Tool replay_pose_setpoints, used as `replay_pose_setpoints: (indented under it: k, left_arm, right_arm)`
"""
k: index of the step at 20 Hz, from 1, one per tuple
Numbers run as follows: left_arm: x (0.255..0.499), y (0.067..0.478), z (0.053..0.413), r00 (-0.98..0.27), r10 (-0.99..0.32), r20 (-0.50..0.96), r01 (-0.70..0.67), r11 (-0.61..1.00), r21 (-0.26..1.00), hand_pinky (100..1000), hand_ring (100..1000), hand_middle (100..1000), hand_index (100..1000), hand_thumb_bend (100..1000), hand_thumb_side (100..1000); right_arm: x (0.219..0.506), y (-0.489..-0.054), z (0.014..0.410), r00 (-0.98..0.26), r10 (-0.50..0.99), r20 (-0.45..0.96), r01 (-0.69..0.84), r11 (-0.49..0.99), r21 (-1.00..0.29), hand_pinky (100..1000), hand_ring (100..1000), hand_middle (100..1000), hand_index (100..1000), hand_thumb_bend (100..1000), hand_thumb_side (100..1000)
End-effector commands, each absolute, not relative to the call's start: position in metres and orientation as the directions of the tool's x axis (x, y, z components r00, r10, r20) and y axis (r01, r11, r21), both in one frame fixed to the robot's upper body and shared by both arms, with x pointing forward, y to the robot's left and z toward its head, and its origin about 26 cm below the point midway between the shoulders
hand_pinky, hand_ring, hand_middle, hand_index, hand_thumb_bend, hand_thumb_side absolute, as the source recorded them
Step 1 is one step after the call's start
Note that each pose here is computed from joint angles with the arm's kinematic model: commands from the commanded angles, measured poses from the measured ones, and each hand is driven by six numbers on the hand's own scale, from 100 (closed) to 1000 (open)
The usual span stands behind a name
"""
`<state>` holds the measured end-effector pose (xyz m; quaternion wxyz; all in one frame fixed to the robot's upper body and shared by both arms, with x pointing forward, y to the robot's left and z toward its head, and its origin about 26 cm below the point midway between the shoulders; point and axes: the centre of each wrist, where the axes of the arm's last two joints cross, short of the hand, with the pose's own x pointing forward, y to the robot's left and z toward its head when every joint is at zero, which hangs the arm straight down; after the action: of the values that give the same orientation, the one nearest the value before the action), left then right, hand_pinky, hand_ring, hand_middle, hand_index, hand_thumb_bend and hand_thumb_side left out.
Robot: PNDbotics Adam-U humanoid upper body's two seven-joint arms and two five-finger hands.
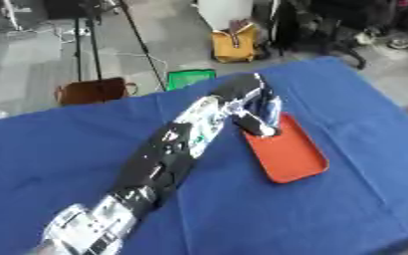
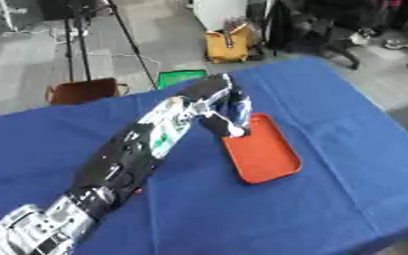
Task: Pick up objects on the table and place them in the box.
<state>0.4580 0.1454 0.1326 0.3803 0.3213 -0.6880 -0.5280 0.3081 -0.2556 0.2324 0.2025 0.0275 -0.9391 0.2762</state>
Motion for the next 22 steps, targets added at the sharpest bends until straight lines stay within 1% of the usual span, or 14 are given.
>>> replay_pose_setpoints:
  k: [1,6,7,10,11,12,13,14,15,18,19,20,21,22]
  left_arm:
    - [0.458,0.136,0.131,-0.526,-0.840,0.129,-0.107,0.215,0.971,189,354,411,527,632,266]
    - [0.456,0.133,0.111,-0.513,-0.854,0.086,-0.162,0.195,0.967,208,366,423,537,654,276]
    - [0.456,0.134,0.109,-0.509,-0.857,0.084,-0.174,0.198,0.965,263,414,464,571,700,298]
    - [0.456,0.134,0.105,-0.500,-0.863,0.073,-0.216,0.206,0.954,290,437,478,580,746,315]
    - [0.456,0.134,0.104,-0.496,-0.866,0.062,-0.227,0.199,0.953,439,537,579,680,853,393]
    - [0.456,0.134,0.103,-0.492,-0.869,0.047,-0.239,0.186,0.953,439,537,579,680,853,393]
    - [0.456,0.134,0.103,-0.486,-0.873,0.030,-0.248,0.171,0.954,603,678,698,793,987,451]
    - [0.456,0.135,0.102,-0.478,-0.878,0.011,-0.254,0.150,0.955,603,678,698,793,987,451]
    - [0.457,0.135,0.102,-0.471,-0.882,-0.004,-0.259,0.134,0.957,678,742,747,831,1000,476]
    - [0.457,0.137,0.102,-0.455,-0.890,-0.029,-0.265,0.104,0.959,750,801,803,861,1000,524]
    - [0.458,0.139,0.106,-0.450,-0.893,-0.017,-0.278,0.122,0.953,777,857,842,877,1000,699]
    - [0.457,0.143,0.111,-0.449,-0.894,0.009,-0.295,0.158,0.942,777,857,842,877,1000,699]
    - [0.456,0.147,0.116,-0.449,-0.893,0.040,-0.309,0.197,0.931,694,830,816,856,785,878]
    - [0.455,0.160,0.128,-0.439,-0.890,0.123,-0.352,0.296,0.888,649,825,809,855,722,924]
  right_arm:
    - [0.306,-0.255,0.240,-0.929,0.049,0.367,-0.158,0.843,-0.514,611,707,669,834,555,530]
    - [0.306,-0.255,0.240,-0.928,0.048,0.368,-0.160,0.843,-0.513,611,707,668,834,556,529]
    - [0.306,-0.255,0.240,-0.928,0.048,0.369,-0.160,0.844,-0.513,611,707,668,834,556,529]
    - [0.306,-0.255,0.239,-0.928,0.048,0.370,-0.160,0.844,-0.512,611,707,668,834,557,528]
    - [0.306,-0.255,0.239,-0.928,0.048,0.370,-0.160,0.844,-0.512,611,707,668,834,555,529]
    - [0.306,-0.255,0.239,-0.928,0.048,0.370,-0.160,0.845,-0.511,611,707,668,834,555,529]
    - [0.306,-0.255,0.239,-0.928,0.048,0.371,-0.160,0.845,-0.510,611,707,668,835,545,537]
    - [0.306,-0.255,0.239,-0.927,0.049,0.371,-0.160,0.845,-0.510,611,707,668,835,545,537]
    - [0.306,-0.255,0.239,-0.927,0.049,0.372,-0.159,0.846,-0.509,611,707,668,835,545,538]
    - [0.305,-0.256,0.238,-0.926,0.051,0.373,-0.158,0.847,-0.507,611,708,668,835,543,539]
    - [0.305,-0.256,0.238,-0.926,0.052,0.374,-0.157,0.848,-0.506,611,707,668,835,542,539]
    - [0.305,-0.257,0.237,-0.925,0.055,0.375,-0.154,0.849,-0.505,611,707,668,835,542,539]
    - [0.305,-0.257,0.237,-0.925,0.057,0.376,-0.153,0.850,-0.504,611,707,668,835,543,539]
    - [0.305,-0.259,0.236,-0.923,0.066,0.380,-0.147,0.850,-0.506,611,708,668,835,540,530]
